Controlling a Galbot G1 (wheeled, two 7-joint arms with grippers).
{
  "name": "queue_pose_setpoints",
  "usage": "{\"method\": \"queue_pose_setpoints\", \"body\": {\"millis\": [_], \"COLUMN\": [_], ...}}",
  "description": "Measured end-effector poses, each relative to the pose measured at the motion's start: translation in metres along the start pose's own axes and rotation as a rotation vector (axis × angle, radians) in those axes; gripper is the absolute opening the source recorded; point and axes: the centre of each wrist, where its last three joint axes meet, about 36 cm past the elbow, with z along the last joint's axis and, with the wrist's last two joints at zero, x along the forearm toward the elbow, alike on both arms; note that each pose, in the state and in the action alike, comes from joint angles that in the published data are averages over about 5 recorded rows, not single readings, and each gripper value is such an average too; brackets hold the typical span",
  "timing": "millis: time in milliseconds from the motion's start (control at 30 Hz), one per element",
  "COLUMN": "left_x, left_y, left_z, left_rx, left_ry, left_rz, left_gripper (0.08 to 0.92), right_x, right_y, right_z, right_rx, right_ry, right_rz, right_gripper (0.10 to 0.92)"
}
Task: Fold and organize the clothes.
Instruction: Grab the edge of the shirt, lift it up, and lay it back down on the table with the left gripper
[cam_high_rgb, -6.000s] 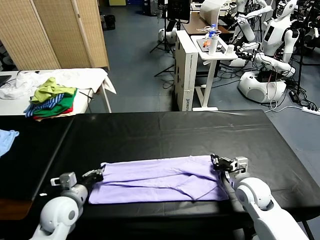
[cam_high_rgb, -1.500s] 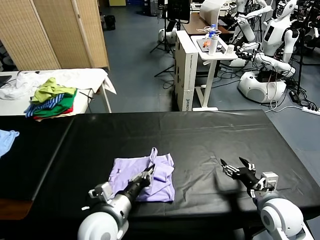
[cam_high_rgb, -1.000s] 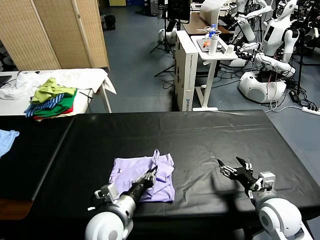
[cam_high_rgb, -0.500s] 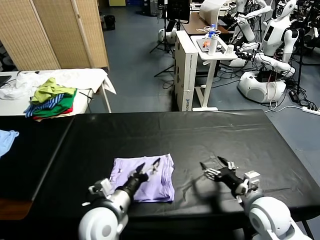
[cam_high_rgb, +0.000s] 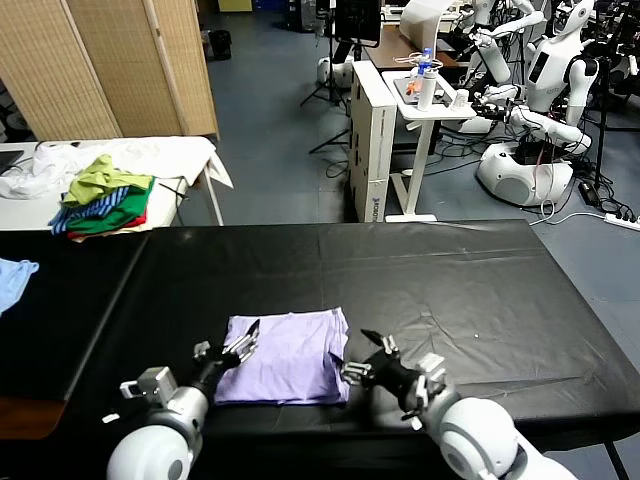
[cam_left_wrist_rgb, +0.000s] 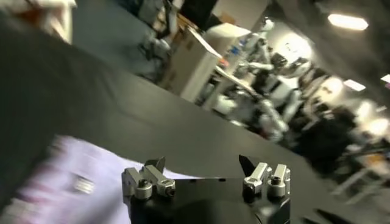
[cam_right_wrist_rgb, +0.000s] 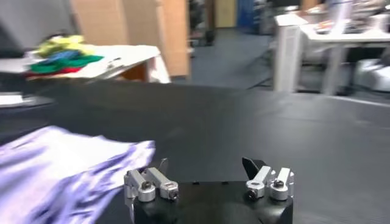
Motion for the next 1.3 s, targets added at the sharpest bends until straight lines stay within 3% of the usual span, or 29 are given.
{"method": "queue_pose_setpoints", "body": {"millis": [267,733,1200,1300], "left_x": [0.001,-0.004,-0.007,-0.006], "left_y": [0.013,0.034,0.042,0.043], "left_z": [0.008,0.029,0.057,0.058], "left_rx": [-0.023,0.028,0.105,0.134], "left_ry": [-0.012,-0.026,-0.017,-0.019], "left_rz": [-0.058,-0.080,-0.079,-0.077], "left_gripper": [0.907,0.907,0.907,0.870], "right_x": [-0.010,0.020,0.044,0.045], "right_y": [0.003,-0.016,-0.052,-0.054], "right_z": [0.015,-0.001,-0.009,-0.009], "right_rx": [0.114,-0.058,-0.082,-0.080], "right_ry": [0.089,-0.032,-0.070,-0.068], "right_rz": [0.060,0.109,0.231,0.237], "right_gripper": [0.907,0.907,0.907,0.907]}}
